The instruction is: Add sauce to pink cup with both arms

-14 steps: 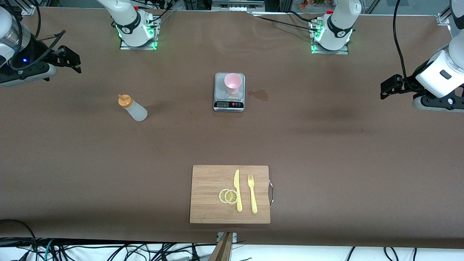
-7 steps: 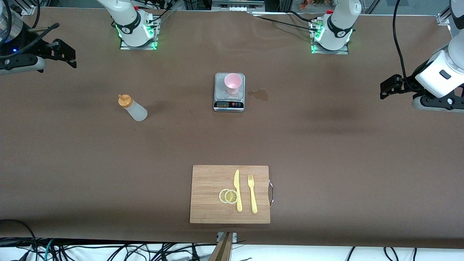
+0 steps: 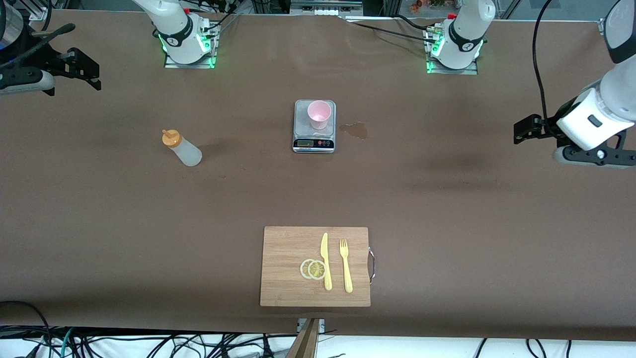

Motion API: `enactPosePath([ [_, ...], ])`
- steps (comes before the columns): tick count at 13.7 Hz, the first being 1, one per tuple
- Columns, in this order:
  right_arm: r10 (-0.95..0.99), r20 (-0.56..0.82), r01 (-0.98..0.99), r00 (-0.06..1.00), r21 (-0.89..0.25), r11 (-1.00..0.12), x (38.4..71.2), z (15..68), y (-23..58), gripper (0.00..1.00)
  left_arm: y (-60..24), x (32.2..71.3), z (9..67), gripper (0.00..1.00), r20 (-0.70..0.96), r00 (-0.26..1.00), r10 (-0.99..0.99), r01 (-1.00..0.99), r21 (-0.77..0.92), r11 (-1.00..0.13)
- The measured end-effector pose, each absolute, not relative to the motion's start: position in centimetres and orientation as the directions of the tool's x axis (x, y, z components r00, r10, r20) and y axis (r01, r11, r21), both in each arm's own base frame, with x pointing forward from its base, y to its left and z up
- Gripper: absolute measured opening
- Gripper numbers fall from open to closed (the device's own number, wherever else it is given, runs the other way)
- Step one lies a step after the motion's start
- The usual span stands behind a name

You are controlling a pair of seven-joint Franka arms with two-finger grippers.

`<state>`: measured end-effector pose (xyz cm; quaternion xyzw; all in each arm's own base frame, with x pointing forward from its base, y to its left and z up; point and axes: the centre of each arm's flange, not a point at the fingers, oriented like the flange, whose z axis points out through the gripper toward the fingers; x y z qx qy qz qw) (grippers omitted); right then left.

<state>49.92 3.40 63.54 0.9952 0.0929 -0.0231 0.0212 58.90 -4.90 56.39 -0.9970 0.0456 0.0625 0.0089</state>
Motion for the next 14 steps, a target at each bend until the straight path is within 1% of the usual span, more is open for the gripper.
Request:
enactPosePath([
  [5, 0.197, -0.065, 0.2, 0.978, 0.036, -0.979, 50.3, 62.9, 4.1, 1.0, -8.5, 59.0, 55.6, 1.0, -0.127, 0.981, -0.15, -0.152, -0.009, -0.988],
  [14, 0.178, -0.067, 0.181, 0.982, 0.037, -0.983, 50.5, 62.7, 4.2, 1.0, -7.5, 59.3, 56.0, 1.0, -0.109, 0.985, -0.133, -0.135, -0.011, -0.991],
])
